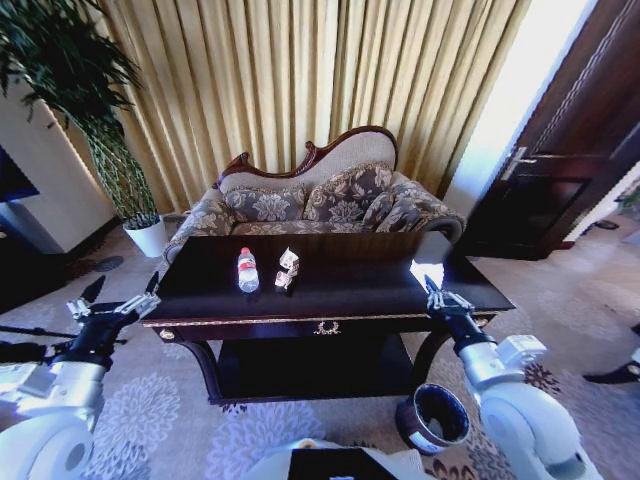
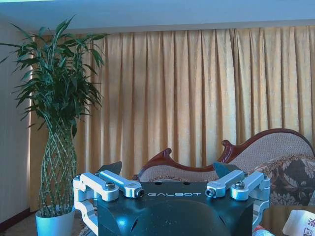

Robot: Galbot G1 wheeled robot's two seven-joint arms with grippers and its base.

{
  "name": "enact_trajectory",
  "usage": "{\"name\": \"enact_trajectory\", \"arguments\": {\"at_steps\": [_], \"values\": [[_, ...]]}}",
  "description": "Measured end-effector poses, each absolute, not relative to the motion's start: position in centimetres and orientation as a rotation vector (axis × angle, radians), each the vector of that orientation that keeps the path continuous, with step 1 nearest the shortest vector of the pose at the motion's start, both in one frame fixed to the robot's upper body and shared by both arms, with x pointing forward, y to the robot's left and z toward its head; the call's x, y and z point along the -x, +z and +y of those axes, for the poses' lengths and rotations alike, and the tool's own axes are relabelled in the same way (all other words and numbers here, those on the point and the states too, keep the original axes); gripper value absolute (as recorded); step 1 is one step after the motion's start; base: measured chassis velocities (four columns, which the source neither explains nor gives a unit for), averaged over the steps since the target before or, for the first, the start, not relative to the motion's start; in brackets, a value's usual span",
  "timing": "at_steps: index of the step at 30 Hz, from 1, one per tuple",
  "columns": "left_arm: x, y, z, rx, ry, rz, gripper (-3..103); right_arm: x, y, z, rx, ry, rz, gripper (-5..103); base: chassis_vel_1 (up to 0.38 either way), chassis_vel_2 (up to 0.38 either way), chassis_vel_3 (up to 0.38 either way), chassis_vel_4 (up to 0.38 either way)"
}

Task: Move to the front of the table and place the trash on the table into the trash bin.

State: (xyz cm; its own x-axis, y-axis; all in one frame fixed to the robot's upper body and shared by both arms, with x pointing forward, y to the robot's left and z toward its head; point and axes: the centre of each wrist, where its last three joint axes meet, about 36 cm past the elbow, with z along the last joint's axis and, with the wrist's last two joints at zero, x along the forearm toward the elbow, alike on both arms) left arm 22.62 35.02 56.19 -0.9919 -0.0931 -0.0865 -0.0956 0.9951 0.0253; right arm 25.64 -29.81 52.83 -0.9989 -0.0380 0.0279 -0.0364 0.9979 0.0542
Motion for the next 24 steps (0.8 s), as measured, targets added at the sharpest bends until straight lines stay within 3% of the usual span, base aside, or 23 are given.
{"name": "enact_trajectory", "arguments": {"at_steps": [11, 24], "values": [[-22.58, 56.15, 34.95, 0.142, 0.042, 3.053, 100, -25.66, 52.57, -29.84, -0.055, -0.084, -3.107, 0, 0.028, -0.037, -0.031, 0.041], [-22.54, 56.21, 34.89, 0.130, 0.044, 3.051, 100, -25.63, 52.21, -29.87, -0.046, -0.090, -3.105, 0, 0.119, -0.106, -0.106, 0.117]]}}
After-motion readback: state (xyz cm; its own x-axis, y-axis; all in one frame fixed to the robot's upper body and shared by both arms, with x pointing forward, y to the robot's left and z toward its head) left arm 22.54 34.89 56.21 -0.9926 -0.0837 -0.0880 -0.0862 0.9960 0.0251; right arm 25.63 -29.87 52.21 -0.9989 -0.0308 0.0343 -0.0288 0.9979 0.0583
